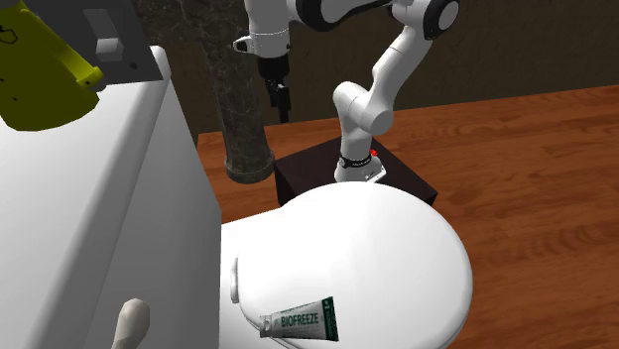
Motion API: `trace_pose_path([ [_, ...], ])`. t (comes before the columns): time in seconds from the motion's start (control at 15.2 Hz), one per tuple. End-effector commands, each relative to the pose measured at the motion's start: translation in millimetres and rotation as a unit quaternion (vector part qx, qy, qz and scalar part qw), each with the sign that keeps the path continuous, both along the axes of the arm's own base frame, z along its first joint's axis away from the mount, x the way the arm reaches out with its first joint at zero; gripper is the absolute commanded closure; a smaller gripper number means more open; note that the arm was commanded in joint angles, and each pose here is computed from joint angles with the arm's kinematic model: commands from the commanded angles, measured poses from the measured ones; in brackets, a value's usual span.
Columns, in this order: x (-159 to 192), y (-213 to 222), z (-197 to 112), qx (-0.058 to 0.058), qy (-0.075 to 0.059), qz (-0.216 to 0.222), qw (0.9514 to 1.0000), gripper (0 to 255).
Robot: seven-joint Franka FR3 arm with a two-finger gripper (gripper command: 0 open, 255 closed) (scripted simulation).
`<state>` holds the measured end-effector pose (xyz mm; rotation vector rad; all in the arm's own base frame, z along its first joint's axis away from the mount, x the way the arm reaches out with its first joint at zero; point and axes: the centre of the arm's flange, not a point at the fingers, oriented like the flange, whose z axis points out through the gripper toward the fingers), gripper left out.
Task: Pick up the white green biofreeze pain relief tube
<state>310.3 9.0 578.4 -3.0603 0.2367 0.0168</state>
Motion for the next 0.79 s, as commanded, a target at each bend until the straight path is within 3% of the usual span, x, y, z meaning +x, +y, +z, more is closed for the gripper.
trace_pose_path([
  [0.0, 0.0, 0.0, 0.0, 0.0, 0.0, 0.0, 1.0, 0],
  [0.73, 51.6, 142.6, -26.9, -0.029, 0.008, -0.018, 0.9994, 0],
])
